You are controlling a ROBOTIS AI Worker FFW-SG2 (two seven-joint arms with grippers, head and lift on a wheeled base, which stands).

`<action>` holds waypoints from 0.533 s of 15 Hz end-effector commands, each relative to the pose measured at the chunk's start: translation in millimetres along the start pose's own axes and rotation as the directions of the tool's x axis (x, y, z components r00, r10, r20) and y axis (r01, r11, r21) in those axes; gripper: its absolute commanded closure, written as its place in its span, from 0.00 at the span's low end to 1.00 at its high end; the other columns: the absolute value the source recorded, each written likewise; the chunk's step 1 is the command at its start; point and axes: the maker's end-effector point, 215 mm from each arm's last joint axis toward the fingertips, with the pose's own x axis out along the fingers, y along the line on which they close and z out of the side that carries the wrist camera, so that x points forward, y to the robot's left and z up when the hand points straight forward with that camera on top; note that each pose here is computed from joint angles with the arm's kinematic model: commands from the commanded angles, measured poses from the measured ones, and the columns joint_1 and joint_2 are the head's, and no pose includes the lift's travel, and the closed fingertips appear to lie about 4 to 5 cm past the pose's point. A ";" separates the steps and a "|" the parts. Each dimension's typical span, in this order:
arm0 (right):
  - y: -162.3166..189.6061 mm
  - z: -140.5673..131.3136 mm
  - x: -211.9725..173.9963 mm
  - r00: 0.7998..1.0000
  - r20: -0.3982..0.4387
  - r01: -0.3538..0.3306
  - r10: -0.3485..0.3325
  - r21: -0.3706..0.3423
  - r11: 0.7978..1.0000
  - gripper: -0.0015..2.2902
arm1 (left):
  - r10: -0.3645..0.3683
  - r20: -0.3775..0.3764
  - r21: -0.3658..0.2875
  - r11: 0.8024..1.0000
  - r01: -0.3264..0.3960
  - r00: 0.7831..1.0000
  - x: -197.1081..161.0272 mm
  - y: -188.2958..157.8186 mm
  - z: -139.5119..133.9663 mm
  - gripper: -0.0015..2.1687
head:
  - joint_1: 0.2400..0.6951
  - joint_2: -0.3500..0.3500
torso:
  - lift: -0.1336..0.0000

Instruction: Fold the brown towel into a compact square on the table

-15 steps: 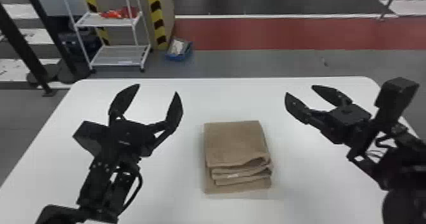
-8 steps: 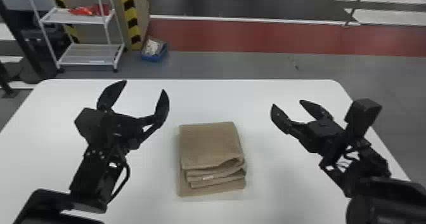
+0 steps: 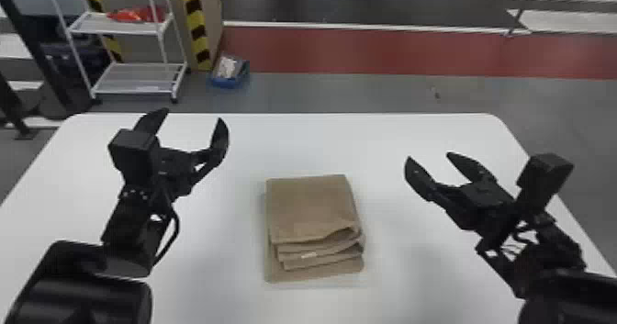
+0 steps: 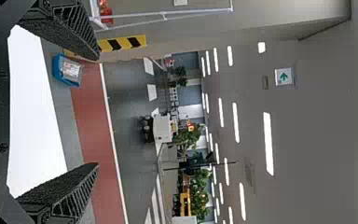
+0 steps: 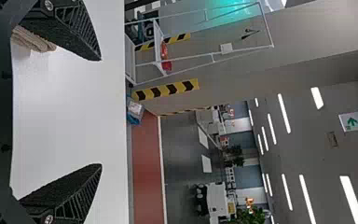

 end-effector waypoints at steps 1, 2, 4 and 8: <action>0.0 0.4 1.2 1.000 0.002 0.007 -0.007 0.003 1.000 0.03 | 0.016 0.010 0.000 1.000 -0.016 1.000 -0.8 9.0 1.4 0.04 | 1.00 0.46 | 0.07; 0.2 1.2 1.9 1.000 0.003 0.008 -0.008 0.003 1.000 0.03 | 0.020 0.013 0.001 1.000 -0.020 1.000 -1.9 12.0 1.5 0.04 | 1.00 0.47 | 0.07; 1.2 0.9 2.5 1.000 0.002 0.008 -0.008 0.003 1.000 0.03 | 0.022 0.004 0.001 1.000 -0.022 1.000 -2.8 12.7 -3.6 0.04 | 0.99 0.48 | 0.07; 0.5 1.0 2.5 1.000 0.002 0.012 -0.012 0.005 1.000 0.02 | 0.022 0.004 -0.007 1.000 -0.022 1.000 -3.6 12.7 -7.4 0.04 | 1.00 0.49 | 0.07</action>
